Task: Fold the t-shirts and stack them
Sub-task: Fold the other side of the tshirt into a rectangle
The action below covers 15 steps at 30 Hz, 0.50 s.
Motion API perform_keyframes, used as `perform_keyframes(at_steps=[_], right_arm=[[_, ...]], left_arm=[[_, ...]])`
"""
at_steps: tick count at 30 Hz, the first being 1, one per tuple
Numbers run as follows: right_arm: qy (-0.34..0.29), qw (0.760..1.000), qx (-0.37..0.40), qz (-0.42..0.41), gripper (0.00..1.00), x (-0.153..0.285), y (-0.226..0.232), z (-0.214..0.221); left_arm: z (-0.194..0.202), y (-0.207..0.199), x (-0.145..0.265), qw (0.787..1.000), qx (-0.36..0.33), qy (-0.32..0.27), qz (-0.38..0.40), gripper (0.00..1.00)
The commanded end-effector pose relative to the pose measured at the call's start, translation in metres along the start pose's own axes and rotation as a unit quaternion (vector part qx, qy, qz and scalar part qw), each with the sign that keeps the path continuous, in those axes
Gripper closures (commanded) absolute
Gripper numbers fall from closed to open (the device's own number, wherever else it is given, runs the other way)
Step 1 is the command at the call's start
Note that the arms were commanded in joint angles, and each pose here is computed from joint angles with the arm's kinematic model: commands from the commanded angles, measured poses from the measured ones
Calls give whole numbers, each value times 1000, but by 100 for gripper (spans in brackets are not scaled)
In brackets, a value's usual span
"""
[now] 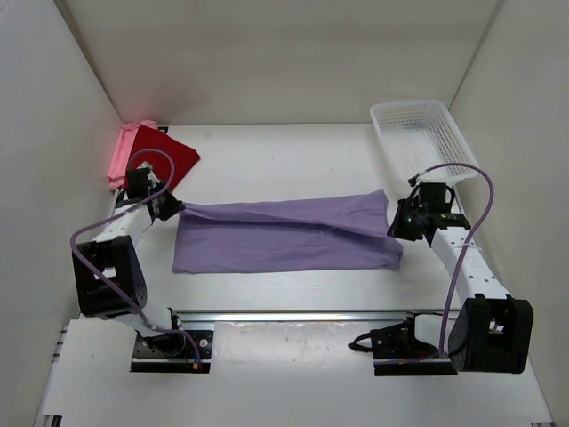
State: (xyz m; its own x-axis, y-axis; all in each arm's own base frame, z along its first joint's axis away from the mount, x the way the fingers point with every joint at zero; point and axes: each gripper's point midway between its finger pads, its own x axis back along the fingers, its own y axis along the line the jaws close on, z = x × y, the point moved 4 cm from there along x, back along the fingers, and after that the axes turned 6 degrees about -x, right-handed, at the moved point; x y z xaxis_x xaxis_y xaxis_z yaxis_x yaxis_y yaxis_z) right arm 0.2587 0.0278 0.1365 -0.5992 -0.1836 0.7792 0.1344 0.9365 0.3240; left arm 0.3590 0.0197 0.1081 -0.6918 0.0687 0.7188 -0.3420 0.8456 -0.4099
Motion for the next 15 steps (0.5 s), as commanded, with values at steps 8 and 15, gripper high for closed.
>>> perform_keyframes(at_steps=[8,15], right_arm=[[33,998,2,45,100,-2,-16,31],[19,998,24,53,73,2,-12,27]], left_arm=[[28,11,20,999,18,-15,-22,86],[8,6,44,993,59,-99,-9,49]])
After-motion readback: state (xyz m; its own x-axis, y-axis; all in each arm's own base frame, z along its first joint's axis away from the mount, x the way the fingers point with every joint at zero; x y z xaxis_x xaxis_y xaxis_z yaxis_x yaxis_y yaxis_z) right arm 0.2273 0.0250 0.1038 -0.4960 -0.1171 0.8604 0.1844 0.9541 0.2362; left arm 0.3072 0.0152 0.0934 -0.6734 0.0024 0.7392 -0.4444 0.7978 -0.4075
